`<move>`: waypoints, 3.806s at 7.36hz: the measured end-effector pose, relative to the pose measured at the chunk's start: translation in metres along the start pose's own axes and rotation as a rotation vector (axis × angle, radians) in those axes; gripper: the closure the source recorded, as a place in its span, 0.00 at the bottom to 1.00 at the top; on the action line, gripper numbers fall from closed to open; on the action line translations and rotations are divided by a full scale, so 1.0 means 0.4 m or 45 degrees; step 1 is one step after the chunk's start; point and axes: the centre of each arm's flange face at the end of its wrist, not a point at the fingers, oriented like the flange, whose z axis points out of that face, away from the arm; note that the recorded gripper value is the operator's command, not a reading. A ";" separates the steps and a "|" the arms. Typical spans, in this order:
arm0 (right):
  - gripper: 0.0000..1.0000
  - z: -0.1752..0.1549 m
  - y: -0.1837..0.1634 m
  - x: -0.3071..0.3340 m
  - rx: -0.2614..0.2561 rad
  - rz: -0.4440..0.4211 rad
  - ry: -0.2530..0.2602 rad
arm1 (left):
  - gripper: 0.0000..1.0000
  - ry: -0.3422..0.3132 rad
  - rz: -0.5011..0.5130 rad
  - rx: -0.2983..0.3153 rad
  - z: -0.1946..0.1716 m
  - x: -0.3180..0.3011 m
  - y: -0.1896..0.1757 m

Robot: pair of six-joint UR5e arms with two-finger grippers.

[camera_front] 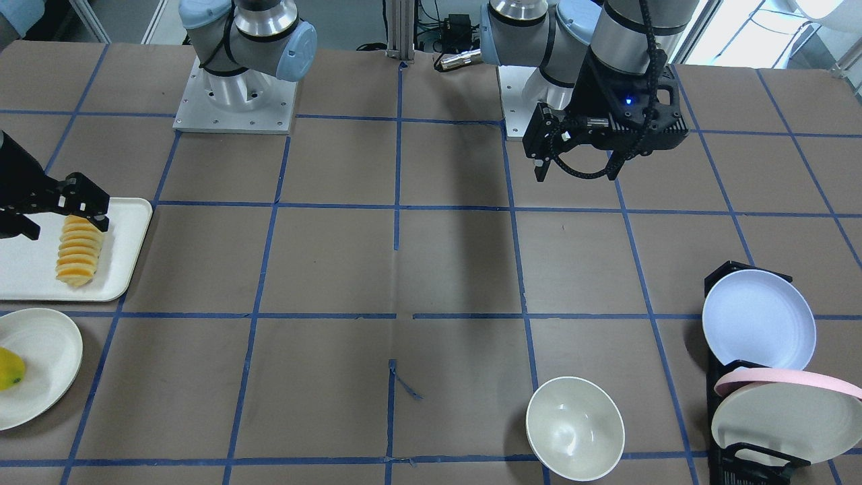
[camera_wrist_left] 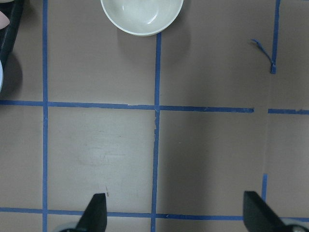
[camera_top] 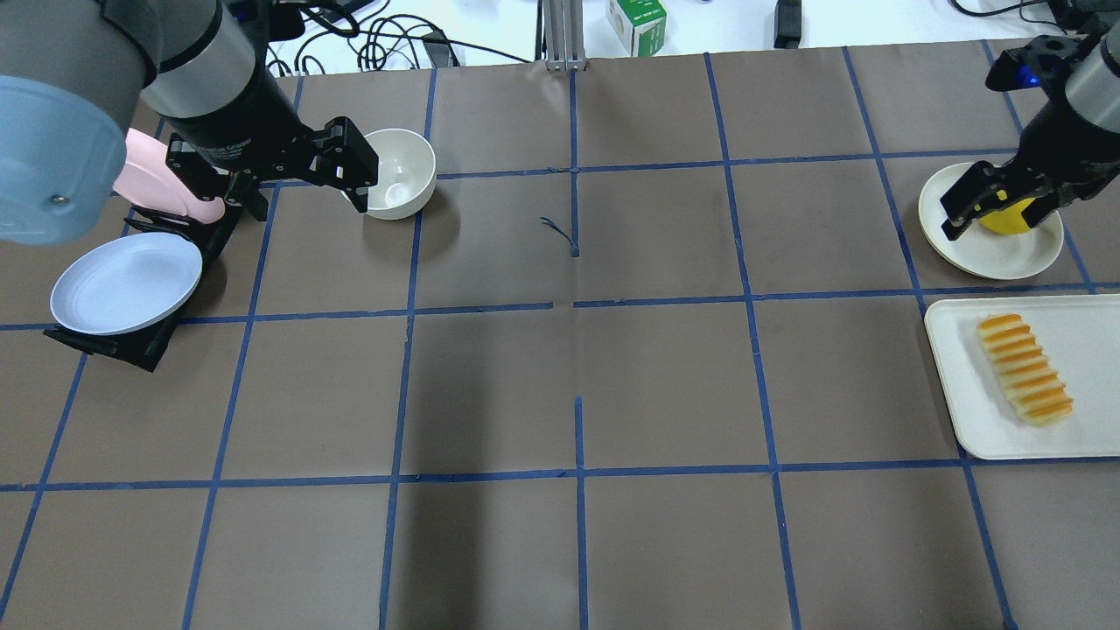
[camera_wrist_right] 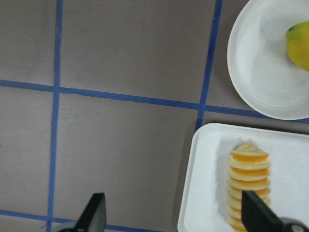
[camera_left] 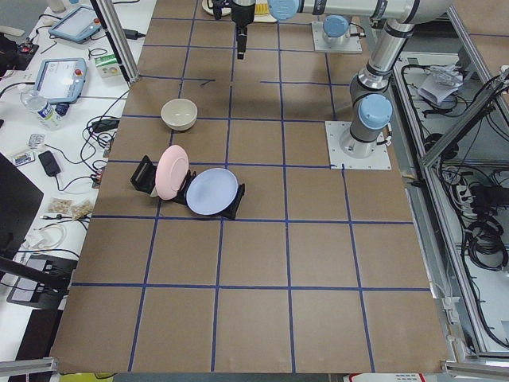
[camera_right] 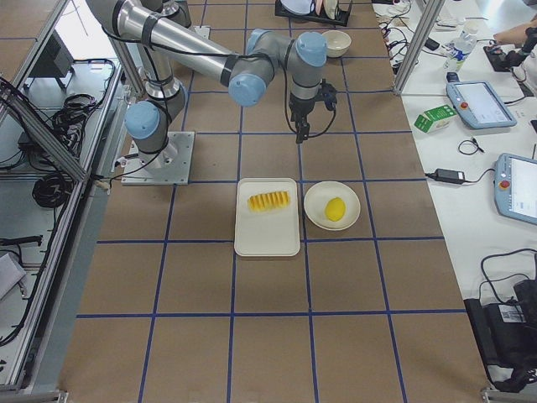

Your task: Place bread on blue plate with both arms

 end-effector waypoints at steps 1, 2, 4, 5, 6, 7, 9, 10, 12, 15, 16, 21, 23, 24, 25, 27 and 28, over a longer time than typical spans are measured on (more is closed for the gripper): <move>0.00 0.056 0.043 0.067 0.003 -0.002 0.001 | 0.00 -0.002 0.000 0.001 -0.001 0.000 0.000; 0.00 0.109 0.084 0.117 0.010 -0.007 0.006 | 0.00 -0.003 -0.001 0.002 -0.002 -0.001 0.001; 0.00 0.208 0.153 0.161 0.011 -0.048 0.041 | 0.00 -0.005 -0.001 0.001 -0.001 -0.002 0.002; 0.00 0.243 0.182 0.176 0.003 -0.056 0.051 | 0.00 -0.005 -0.006 -0.009 0.008 -0.006 0.001; 0.00 0.267 0.200 0.185 -0.004 -0.080 0.052 | 0.00 -0.006 -0.031 -0.023 0.023 -0.028 -0.006; 0.00 0.284 0.205 0.190 -0.012 -0.098 0.048 | 0.00 -0.008 -0.095 -0.031 0.037 -0.087 -0.027; 0.00 0.319 0.198 0.205 -0.020 -0.136 0.055 | 0.00 -0.021 -0.286 -0.045 0.058 -0.281 -0.071; 0.00 0.346 0.196 0.214 -0.047 -0.160 0.057 | 0.00 -0.029 -0.367 -0.055 0.070 -0.381 -0.082; 0.00 0.391 0.201 0.237 -0.091 -0.189 0.058 | 0.00 -0.032 -0.378 -0.027 0.135 -0.579 -0.105; 0.00 0.449 0.206 0.259 -0.132 -0.185 0.019 | 0.00 -0.027 -0.535 -0.080 0.304 -0.895 -0.107; 0.00 0.455 0.208 0.263 -0.136 -0.183 0.014 | 0.00 -0.028 -0.576 -0.078 0.373 -0.984 -0.117; 0.39 0.484 0.207 0.268 -0.146 -0.180 -0.018 | 0.72 -0.018 -0.633 -0.138 0.595 -1.198 -0.145; 0.82 0.484 0.206 0.270 -0.150 -0.179 -0.017 | 0.88 -0.007 -0.635 -0.141 0.619 -1.209 -0.147; 0.97 0.482 0.205 0.271 -0.152 -0.174 -0.016 | 0.89 0.000 -0.636 -0.146 0.632 -1.212 -0.151; 1.00 0.478 0.206 0.271 -0.152 -0.167 -0.016 | 0.95 0.004 -0.636 -0.151 0.643 -1.215 -0.154; 1.00 0.469 0.207 0.271 -0.154 -0.160 -0.013 | 1.00 0.010 -0.637 -0.160 0.659 -1.221 -0.157; 1.00 0.460 0.205 0.272 -0.147 -0.158 -0.006 | 1.00 0.012 -0.638 -0.164 0.663 -1.222 -0.156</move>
